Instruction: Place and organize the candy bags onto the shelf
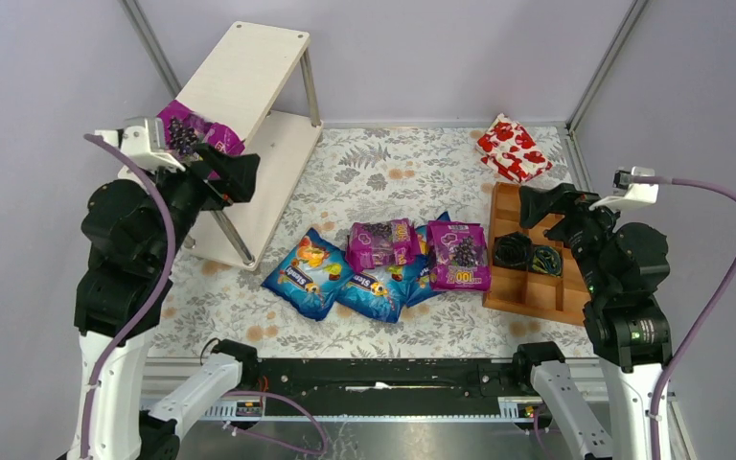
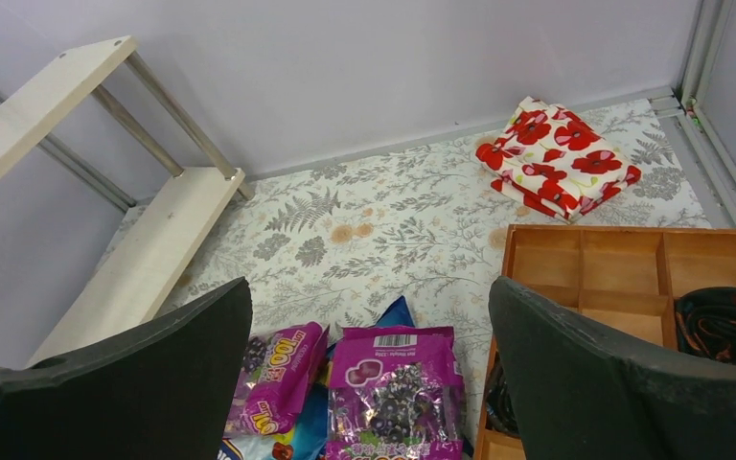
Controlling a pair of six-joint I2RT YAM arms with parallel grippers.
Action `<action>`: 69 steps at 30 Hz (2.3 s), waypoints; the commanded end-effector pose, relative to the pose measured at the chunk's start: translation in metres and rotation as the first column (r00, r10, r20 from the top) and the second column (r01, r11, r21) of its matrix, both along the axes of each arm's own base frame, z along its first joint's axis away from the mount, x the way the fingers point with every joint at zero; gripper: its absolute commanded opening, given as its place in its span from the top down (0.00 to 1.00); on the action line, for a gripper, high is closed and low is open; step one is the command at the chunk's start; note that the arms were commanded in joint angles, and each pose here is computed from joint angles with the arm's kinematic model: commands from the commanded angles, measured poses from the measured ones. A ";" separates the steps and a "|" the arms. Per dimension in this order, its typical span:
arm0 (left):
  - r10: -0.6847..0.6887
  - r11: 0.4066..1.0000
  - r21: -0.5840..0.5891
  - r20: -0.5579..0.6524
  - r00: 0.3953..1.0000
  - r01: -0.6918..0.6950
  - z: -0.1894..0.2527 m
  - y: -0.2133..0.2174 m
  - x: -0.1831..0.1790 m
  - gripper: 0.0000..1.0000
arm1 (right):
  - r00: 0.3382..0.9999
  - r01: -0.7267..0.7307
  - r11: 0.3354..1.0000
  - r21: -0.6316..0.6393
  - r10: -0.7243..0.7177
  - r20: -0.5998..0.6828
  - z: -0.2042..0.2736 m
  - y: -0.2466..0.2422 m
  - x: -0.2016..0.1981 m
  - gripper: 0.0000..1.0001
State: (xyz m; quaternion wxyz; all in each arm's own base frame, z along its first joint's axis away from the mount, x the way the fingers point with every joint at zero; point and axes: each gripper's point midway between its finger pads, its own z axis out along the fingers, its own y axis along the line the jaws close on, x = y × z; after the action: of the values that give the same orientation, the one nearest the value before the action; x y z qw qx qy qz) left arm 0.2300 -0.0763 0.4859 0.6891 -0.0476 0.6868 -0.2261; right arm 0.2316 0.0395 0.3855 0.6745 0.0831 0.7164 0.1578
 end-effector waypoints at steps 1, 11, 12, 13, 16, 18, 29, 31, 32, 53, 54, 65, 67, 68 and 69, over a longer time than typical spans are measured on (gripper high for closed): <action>0.040 0.998 0.053 -0.103 0.994 -0.035 -0.034 0.010 -0.007 0.01 | 0.999 0.046 0.999 -0.006 -0.046 0.015 -0.001 -0.009 -0.001 0.00; 0.079 0.993 0.108 -0.309 0.948 -0.048 -0.091 0.005 0.024 0.01 | 0.999 0.027 1.000 0.007 -0.026 -0.045 -0.018 -0.004 0.007 0.00; 0.074 0.993 0.110 -0.321 0.944 -0.041 -0.095 0.002 0.030 0.01 | 0.999 0.027 1.000 0.010 -0.027 -0.047 -0.018 -0.004 0.007 0.00; 0.074 0.993 0.113 -0.330 0.941 -0.038 -0.099 0.000 0.036 0.01 | 0.999 0.016 1.000 0.013 -0.015 -0.049 -0.018 -0.001 0.006 0.00; 0.096 0.990 0.127 -0.331 0.939 -0.057 -0.102 0.000 0.052 0.01 | 0.999 -0.011 0.999 0.032 0.012 -0.044 -0.018 0.004 0.003 0.00; 0.115 0.989 0.128 -0.314 0.942 -0.078 -0.099 0.001 0.062 0.01 | 0.999 -0.026 0.999 0.043 0.028 -0.041 -0.018 0.007 0.001 0.00; 0.207 0.969 0.178 -0.220 0.953 -0.169 -0.073 0.013 0.094 0.01 | 0.997 -0.044 0.997 0.055 0.047 -0.053 -0.028 0.011 0.001 0.00; 0.187 0.973 0.179 -0.223 0.957 -0.148 -0.074 0.009 0.102 0.01 | 0.997 -0.049 0.997 0.062 0.052 -0.058 -0.030 0.012 0.003 0.00; 0.174 0.975 0.175 -0.226 0.958 -0.136 -0.075 0.007 0.105 0.01 | 0.997 -0.051 0.997 0.065 0.055 -0.062 -0.031 0.013 0.003 0.00; -0.581 0.797 -0.074 -0.366 0.727 0.600 -0.167 -0.142 0.035 0.01 | 0.739 -0.414 0.805 0.425 0.570 -0.360 -0.142 0.111 0.015 0.00; -0.584 0.790 -0.071 -0.387 0.714 0.608 -0.177 -0.148 0.031 0.01 | 0.718 -0.422 0.796 0.433 0.585 -0.376 -0.147 0.118 0.015 0.00; -0.450 0.838 -0.032 -0.605 0.657 0.545 -0.289 -0.184 0.016 0.01 | 0.593 -0.371 0.839 0.399 0.545 -0.593 -0.209 0.181 0.032 0.00; -0.459 0.840 -0.060 -0.607 0.648 0.539 -0.299 -0.188 0.012 0.02 | 0.593 -0.351 0.853 0.386 0.521 -0.614 -0.213 0.182 0.041 0.00; -0.456 0.843 -0.061 -0.611 0.648 0.535 -0.304 -0.188 0.011 0.02 | 0.594 -0.341 0.859 0.381 0.511 -0.621 -0.215 0.183 0.047 0.00; -0.440 0.851 -0.054 -0.618 0.651 0.523 -0.309 -0.186 0.010 0.02 | 0.600 -0.338 0.861 0.379 0.508 -0.618 -0.214 0.184 0.051 0.00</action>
State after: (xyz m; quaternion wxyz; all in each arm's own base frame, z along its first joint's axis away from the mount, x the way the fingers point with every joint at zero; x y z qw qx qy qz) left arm 0.2247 -0.2574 0.1708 0.3014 0.1476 0.8848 -0.3232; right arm 0.2511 0.2168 0.1486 0.2362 0.0221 0.9055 0.3519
